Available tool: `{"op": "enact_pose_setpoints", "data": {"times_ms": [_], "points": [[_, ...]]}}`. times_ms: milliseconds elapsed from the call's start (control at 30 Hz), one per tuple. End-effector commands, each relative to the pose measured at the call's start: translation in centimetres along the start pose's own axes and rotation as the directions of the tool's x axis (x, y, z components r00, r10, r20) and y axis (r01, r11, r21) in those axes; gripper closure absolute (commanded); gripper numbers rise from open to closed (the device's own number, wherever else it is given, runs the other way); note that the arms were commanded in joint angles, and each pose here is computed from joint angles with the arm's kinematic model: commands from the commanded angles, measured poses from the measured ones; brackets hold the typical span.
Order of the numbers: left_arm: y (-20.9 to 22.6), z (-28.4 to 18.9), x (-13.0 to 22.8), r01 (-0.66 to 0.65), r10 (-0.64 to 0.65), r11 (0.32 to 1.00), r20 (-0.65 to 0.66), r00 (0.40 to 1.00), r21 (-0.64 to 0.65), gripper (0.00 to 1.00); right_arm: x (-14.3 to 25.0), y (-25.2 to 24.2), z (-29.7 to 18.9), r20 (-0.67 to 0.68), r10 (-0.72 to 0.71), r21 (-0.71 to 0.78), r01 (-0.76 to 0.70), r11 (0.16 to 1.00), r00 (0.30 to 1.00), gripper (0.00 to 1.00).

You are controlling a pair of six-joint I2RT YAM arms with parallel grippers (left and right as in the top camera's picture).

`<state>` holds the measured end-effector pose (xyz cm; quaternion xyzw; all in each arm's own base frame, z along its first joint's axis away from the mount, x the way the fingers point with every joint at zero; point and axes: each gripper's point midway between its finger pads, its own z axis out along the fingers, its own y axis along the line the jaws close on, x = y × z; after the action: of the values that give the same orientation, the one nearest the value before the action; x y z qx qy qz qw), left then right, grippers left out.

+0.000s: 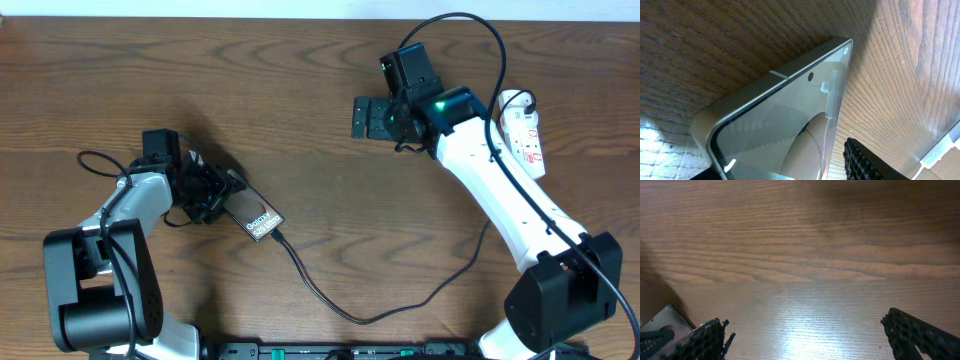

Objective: Plug charger to phone and switch on socket
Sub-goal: 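Lower the phone with the left gripper onto the table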

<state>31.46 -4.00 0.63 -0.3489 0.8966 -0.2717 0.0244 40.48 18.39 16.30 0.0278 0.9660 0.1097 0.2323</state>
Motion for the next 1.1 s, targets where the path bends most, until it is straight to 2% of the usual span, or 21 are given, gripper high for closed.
{"op": "enact_pose_setpoints", "data": {"times_ms": [0,1067], "points": [[6.6,1.8,1.6,0.07,-0.076,0.968,-0.016,0.997,-0.24,0.43,-0.1,0.0,-0.3,0.01,-0.011,0.008,0.011,1.0,1.0,0.01],[7.5,1.5,3.1,0.091,-0.114,0.955,-0.064,0.991,-0.282,0.43,-0.1,0.0,-0.3,0.009,-0.011,0.01,0.011,1.0,1.0,0.01]]}}
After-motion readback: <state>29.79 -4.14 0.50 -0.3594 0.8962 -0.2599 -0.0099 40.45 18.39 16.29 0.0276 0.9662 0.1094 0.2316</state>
